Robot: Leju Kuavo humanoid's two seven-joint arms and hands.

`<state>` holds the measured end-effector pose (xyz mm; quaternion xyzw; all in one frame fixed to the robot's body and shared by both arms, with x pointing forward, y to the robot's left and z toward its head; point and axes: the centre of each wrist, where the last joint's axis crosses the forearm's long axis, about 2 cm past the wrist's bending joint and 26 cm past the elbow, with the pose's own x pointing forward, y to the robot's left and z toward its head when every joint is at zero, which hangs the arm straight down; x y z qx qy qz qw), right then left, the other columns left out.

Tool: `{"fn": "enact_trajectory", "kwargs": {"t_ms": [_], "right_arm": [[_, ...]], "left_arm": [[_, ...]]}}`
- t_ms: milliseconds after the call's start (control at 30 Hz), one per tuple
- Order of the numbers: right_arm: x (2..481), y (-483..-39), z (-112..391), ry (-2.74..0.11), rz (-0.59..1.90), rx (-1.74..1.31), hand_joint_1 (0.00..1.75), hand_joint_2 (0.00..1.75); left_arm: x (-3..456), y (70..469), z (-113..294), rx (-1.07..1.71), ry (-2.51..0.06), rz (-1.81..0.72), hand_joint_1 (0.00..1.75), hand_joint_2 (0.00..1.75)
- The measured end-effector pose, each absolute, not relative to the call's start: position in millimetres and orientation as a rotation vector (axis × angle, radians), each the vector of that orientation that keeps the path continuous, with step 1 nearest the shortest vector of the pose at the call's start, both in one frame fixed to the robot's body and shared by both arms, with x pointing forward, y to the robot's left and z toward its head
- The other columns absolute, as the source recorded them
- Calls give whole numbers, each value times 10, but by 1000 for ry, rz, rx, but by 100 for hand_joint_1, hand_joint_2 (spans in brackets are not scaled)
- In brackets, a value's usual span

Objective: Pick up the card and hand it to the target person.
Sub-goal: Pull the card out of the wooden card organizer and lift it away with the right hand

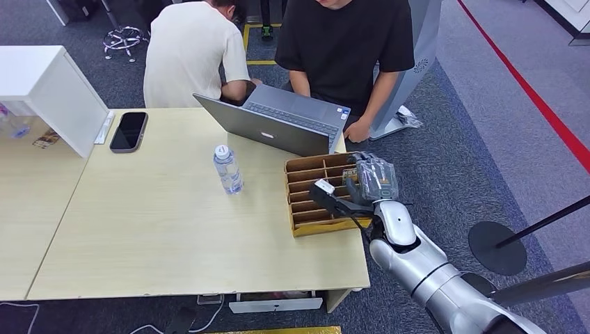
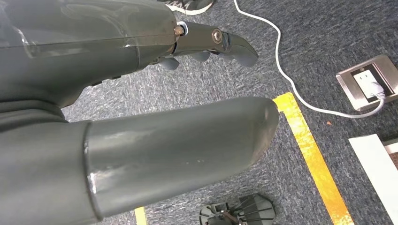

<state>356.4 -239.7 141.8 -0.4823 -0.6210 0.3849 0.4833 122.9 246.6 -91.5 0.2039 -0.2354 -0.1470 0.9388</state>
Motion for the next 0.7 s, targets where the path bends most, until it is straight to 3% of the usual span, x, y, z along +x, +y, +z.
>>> {"fn": "enact_trajectory", "kwargs": {"t_ms": [567,633,700], "right_arm": [[3592,-2436,1321,-1444,999,-1276,96,175],[3590,-2434,1318,-1442,999,-1277,101,175],[3589,-2434,1318,-1440,997,-1278,117,175]], "left_arm": [[1229,2465,-915,416,-481,-298,0,0],[1229,2465,-915,416,-481,-297,0,0],[1229,2465,-915,416,-481,-297,0,0]]}}
